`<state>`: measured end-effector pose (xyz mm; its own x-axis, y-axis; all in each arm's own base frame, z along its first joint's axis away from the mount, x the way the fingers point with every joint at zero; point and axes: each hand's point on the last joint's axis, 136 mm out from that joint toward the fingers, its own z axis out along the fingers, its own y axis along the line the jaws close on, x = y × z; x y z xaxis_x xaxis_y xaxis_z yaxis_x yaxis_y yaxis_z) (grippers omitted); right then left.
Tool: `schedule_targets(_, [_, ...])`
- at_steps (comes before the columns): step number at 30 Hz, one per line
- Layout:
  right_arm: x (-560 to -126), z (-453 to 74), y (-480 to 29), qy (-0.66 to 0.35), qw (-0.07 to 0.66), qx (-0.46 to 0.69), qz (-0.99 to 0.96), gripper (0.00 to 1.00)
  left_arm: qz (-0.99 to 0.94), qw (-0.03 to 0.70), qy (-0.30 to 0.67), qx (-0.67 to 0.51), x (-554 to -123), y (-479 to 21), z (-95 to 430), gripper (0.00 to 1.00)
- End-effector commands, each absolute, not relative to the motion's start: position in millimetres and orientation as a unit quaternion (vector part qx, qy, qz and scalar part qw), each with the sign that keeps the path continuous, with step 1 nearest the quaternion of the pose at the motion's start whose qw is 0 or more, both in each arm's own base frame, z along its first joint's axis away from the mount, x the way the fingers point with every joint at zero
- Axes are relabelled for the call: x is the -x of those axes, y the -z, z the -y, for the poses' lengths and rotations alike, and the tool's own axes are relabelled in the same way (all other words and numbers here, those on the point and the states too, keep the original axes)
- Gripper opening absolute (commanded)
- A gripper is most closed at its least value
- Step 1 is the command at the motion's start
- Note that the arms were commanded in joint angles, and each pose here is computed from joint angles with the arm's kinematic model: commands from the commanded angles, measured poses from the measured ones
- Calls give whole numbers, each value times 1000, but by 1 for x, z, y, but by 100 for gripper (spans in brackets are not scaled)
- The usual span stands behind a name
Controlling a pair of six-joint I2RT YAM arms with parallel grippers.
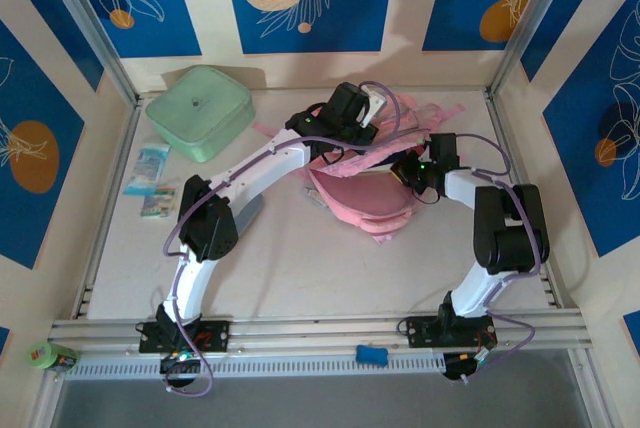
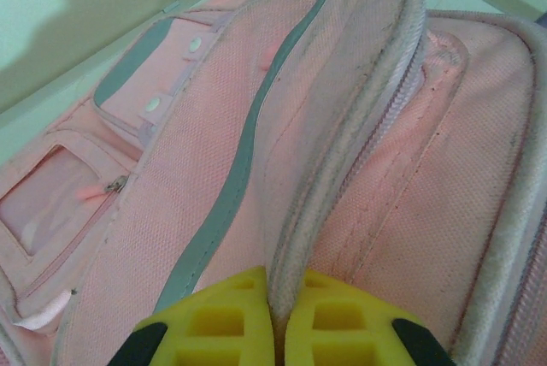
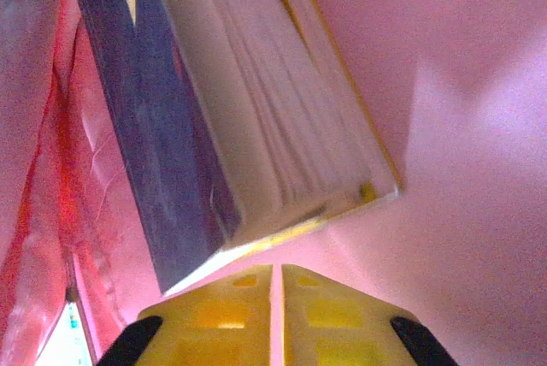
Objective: Pack the student bag
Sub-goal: Place the book in the student bag, then close the student bag at the center of the table, then rotate the student bag at the center of the table.
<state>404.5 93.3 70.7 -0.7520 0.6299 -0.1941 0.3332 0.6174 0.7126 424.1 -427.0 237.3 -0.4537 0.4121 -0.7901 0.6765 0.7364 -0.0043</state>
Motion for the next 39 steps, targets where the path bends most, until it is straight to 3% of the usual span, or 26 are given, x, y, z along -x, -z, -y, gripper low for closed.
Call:
schedule_targets(1, [-380, -100, -91, -344, 223, -236, -881, 16, -812, 455, 212, -299, -423, -293, 428, 0])
schedule_targets(9, [-312, -90, -135, -290, 224, -224, -903, 29, -819, 434, 241, -289, -414, -298, 427, 2])
schedule_targets(12, [-292, -90, -151, -277, 213, -212, -913, 31, -818, 416, 278, -285, -406, -307, 425, 26])
schedule_targets(14, [-282, -94, -158, -274, 207, -199, -918, 31, -815, 406, 306, -277, -400, -316, 420, 35])
schedule_targets(20, [-259, -128, -156, -287, 166, -144, -933, 33, -827, 381, 368, -188, -402, -311, 374, 51])
schedule_targets(30, [-242, -199, -123, -291, 110, -90, -946, 34, -884, 313, 346, 39, -425, -194, 249, 64])
schedule_targets(39, [-252, -211, -116, -276, 142, -98, -946, 34, -902, 267, 324, 103, -444, -131, 231, 67])
